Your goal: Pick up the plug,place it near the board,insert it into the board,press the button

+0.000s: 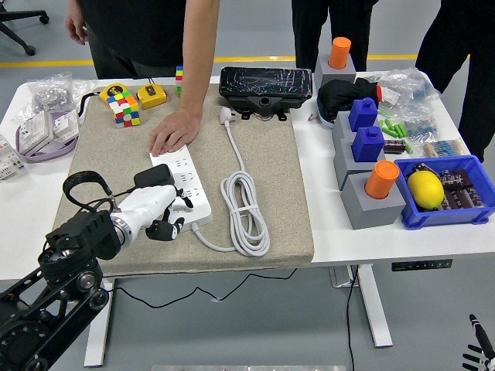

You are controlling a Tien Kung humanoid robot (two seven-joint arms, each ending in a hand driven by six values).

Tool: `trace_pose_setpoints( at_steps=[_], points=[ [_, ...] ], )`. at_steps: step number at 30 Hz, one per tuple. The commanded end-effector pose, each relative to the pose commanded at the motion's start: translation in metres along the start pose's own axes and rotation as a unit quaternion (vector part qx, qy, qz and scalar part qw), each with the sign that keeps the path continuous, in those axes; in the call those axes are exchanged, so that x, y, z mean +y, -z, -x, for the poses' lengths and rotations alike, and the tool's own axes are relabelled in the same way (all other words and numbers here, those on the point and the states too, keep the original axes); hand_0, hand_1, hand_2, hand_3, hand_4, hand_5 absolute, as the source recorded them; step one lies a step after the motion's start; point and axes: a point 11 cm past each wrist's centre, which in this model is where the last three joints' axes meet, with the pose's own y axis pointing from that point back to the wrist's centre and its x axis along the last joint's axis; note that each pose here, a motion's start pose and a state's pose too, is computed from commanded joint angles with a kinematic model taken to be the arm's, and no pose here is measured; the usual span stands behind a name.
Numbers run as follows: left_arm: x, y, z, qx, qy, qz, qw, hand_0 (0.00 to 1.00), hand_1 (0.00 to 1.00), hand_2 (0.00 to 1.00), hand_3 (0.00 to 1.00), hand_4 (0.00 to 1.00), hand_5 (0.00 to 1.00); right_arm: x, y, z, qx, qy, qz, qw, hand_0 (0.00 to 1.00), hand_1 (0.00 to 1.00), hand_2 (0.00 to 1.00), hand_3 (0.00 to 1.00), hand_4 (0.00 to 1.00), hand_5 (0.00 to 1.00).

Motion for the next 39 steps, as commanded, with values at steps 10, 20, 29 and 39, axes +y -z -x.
trace_pose_setpoints(
  at_steps=[10,20,29,39],
  points=[
    [-0.0021,0.0029,0.0017,0.002,0.001,-0.003,1.0,0.152,0.003,0.125,0.731,0.478,0.002,0.0,-0.0006,0.0003,0.0,0.0,0.0,1.0,0.798,0.753,0.746,0.81,0.998,0.998],
    [-0.0042,0.0068,0.0062,0.005,0.003,-0.007,1.0,0.151,0.003,0.125,0.741,0.477,0.002,-0.0002,-0.0032,-0.0006,0.001,-0.001,0.003,1.0,0.799,0.753,0.746,0.81,0.998,0.998],
    [-0.0047,0.0077,0.0059,0.004,0.003,-0.01,1.0,0.153,0.002,0.125,0.766,0.469,0.002,-0.0001,-0.0028,-0.0003,0.0,-0.001,0.002,1.0,0.799,0.753,0.746,0.81,0.998,0.998],
    [-0.0049,0.0079,0.0036,0.003,0.001,-0.01,1.0,0.15,0.002,0.125,0.756,0.467,0.002,0.0,-0.001,-0.0002,-0.001,-0.001,0.001,1.0,0.798,0.753,0.746,0.809,0.998,0.998]
  ],
)
